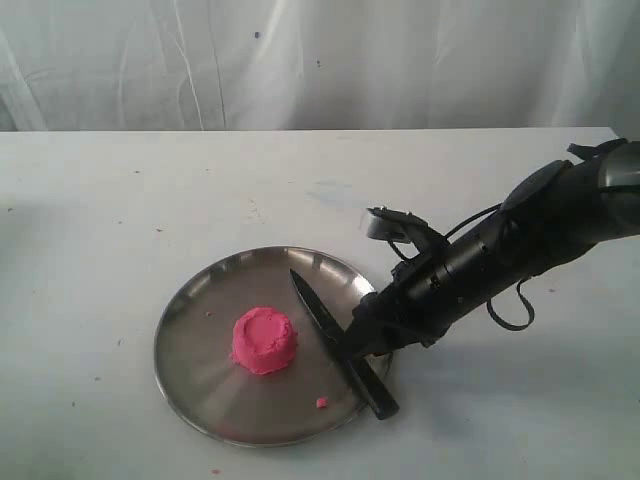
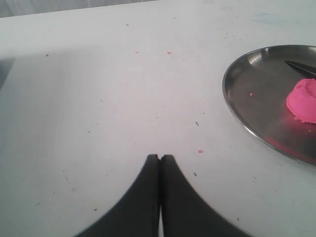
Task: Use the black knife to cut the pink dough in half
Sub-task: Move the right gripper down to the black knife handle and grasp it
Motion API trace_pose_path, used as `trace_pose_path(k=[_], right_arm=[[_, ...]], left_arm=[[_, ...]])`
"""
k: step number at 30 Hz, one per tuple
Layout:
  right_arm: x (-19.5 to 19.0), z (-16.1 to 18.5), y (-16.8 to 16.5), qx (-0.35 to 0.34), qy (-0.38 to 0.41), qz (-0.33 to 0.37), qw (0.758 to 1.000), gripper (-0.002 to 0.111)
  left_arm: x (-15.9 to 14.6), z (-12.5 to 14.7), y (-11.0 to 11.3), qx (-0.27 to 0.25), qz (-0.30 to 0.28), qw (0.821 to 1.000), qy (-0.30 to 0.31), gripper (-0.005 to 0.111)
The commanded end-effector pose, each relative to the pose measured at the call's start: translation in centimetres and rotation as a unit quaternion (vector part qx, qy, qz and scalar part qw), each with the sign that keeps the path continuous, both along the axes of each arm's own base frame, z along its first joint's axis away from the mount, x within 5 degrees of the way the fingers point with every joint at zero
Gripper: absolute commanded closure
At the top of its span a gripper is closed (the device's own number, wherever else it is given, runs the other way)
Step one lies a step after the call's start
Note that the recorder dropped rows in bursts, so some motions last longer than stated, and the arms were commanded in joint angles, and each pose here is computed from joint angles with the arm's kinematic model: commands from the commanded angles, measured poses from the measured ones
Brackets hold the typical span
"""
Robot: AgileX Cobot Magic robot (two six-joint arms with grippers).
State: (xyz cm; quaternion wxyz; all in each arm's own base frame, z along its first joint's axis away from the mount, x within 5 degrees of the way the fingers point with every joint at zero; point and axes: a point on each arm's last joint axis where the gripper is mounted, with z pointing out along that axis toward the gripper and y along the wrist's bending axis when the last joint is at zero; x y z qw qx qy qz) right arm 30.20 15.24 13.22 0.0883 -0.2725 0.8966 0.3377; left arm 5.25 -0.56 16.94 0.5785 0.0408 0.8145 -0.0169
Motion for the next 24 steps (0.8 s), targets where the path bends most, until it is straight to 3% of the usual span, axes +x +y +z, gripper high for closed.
trace_pose_path(k=[1,16,24], right_arm=[[0.0,0.0,0.0,0.0,-0.002,0.015,1.0,0.058],[-0.1,-1.9,1.4,-0.021,0.018,0.046,0.999,0.058],[0.4,-2.2,1.1,-0.055,0.029,0.021,0.998,0.074]], left_arm=[[0.0,-0.1,0.0,-0.005,0.002,1.0,0.001,0.107],[0.0,-0.1,0.0,-0.005,0.002,1.0,0.001,0.107],[0.0,-0.1,0.0,-0.005,0.002,1.0,0.001,0.107]])
